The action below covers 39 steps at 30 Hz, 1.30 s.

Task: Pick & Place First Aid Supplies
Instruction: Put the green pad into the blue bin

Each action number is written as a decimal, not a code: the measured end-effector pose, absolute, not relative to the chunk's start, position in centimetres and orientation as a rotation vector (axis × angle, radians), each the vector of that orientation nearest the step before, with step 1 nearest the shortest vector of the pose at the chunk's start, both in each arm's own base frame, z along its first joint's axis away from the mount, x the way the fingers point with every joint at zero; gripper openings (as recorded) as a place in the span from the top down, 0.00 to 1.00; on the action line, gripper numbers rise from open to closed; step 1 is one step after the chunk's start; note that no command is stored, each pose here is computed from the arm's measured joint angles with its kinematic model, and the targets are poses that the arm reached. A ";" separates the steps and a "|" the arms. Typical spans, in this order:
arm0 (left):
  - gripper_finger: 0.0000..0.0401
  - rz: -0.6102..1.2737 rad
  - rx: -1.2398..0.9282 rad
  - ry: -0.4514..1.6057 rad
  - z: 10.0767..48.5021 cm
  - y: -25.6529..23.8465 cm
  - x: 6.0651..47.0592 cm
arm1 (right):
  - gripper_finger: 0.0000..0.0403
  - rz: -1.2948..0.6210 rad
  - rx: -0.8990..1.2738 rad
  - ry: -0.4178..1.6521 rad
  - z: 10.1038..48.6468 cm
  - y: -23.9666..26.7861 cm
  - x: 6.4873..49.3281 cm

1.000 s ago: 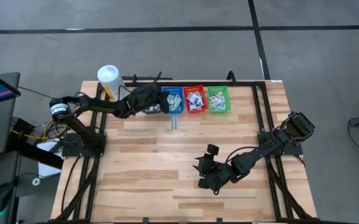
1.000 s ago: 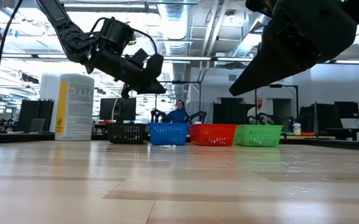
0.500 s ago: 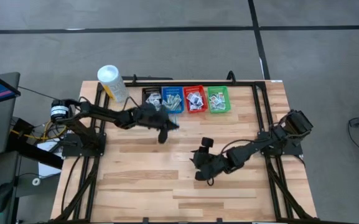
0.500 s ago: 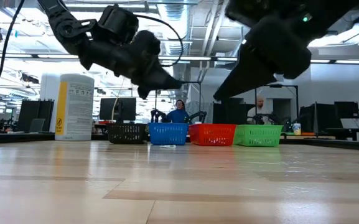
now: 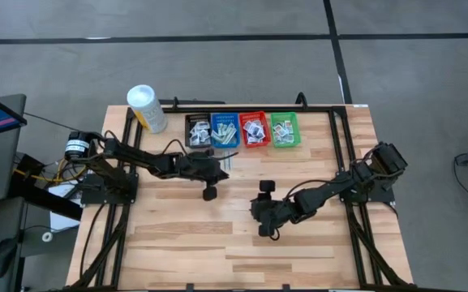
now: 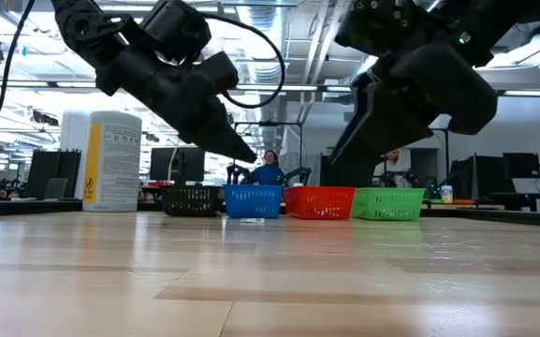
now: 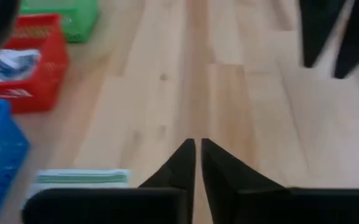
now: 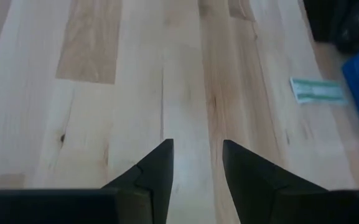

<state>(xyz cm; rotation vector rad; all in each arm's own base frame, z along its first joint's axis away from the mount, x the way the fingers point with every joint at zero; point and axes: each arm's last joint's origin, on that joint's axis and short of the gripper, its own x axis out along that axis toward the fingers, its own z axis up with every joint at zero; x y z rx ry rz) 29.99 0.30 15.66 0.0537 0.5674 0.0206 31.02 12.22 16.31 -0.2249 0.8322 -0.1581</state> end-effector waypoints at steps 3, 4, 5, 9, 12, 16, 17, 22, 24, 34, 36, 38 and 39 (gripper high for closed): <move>0.88 0.050 0.091 0.569 15.7 0.6 30.0 | 0.67 -0.120 -0.300 0.826 16.4 12.3 31.1; 0.85 0.054 0.095 0.570 15.7 0.7 30.0 | 0.67 -0.100 -0.330 0.807 16.4 12.4 31.2; 0.82 0.058 0.095 0.570 15.7 0.8 30.0 | 0.67 -0.077 -0.354 0.779 16.4 12.5 31.3; 0.72 0.078 0.090 0.614 15.3 1.4 29.7 | 0.67 -0.061 -0.421 0.734 15.5 11.8 31.1; 0.66 0.085 0.087 0.626 15.1 1.6 29.5 | 0.67 -0.092 -0.393 0.716 14.8 10.2 31.2; 0.62 0.115 0.139 0.649 14.3 1.7 28.9 | 0.67 -0.085 -0.349 0.707 13.8 8.7 30.9; 0.61 0.123 0.148 0.643 14.3 1.8 28.9 | 0.67 -0.087 -0.340 0.694 13.7 8.5 30.9; 0.62 0.160 0.169 0.574 14.5 2.8 28.8 | 0.67 -0.086 -0.335 0.696 13.4 8.2 30.7; 0.62 0.174 0.175 0.562 14.4 3.3 28.9 | 0.67 -0.085 -0.335 0.697 13.4 8.2 30.7; 0.62 0.180 0.181 0.600 10.9 4.0 29.9 | 0.67 -0.086 -0.337 0.701 13.3 8.2 30.7; 0.62 0.187 0.180 0.612 10.2 4.2 30.0 | 0.67 -0.085 -0.338 0.705 13.3 8.2 30.7; 0.62 0.194 0.177 0.635 9.5 4.4 30.0 | 0.67 -0.086 -0.339 0.706 13.3 8.2 30.7; 0.62 0.197 0.175 0.647 9.1 4.6 30.0 | 0.67 -0.085 -0.339 0.705 13.3 8.2 30.7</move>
